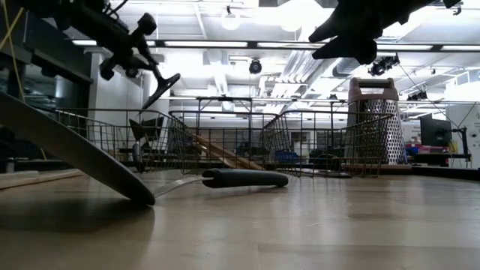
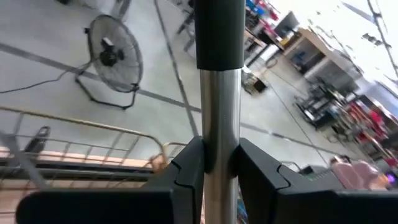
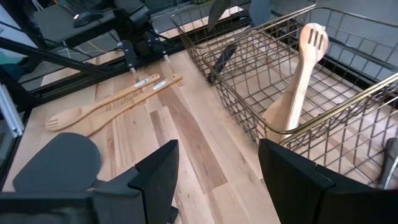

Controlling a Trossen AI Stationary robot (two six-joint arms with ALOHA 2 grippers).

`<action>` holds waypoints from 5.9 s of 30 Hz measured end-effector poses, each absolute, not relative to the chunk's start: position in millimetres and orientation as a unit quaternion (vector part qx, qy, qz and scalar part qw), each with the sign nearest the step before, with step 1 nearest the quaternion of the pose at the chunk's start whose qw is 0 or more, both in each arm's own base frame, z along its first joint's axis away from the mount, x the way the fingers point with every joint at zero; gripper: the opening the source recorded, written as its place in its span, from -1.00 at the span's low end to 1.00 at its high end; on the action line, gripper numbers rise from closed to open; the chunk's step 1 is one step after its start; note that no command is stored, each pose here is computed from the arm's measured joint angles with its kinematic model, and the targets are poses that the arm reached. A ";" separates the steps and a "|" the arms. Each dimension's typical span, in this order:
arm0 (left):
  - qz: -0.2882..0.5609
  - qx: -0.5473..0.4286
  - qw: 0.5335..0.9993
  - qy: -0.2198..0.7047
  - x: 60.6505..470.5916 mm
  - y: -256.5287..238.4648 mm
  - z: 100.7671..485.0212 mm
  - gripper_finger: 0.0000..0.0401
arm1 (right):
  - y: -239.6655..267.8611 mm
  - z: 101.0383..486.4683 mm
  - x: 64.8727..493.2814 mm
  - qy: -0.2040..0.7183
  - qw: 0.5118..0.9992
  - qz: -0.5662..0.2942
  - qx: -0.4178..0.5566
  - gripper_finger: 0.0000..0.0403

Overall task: Pick & Place Kitchen Items
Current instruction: Put the black spatula into the left wire basket

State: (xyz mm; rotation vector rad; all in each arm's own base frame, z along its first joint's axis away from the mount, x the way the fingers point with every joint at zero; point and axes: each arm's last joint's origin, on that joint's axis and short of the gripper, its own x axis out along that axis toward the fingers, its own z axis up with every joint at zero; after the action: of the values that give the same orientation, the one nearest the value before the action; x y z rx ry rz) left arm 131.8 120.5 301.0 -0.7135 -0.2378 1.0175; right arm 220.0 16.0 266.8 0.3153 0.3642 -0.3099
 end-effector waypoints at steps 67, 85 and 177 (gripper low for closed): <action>0.616 -0.392 0.663 0.165 128.4 160.2 185.3 -0.42 | 14.8 266.8 219.7 0.172 0.955 -0.177 0.162 0.07; 0.562 -0.366 0.723 0.170 137.2 166.1 227.8 0.09 | 14.9 266.7 219.7 0.173 0.955 -0.176 0.163 0.07; 0.249 -0.345 0.903 0.060 118.4 38.1 341.5 0.13 | 71.3 164.3 387.9 0.435 0.870 0.187 -0.141 0.07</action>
State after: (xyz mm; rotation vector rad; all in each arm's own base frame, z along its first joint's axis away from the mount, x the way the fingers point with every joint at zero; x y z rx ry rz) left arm 118.4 38.1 341.5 -0.7125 0.1238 0.5151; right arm 387.9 71.3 164.3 -0.2941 0.9093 0.3904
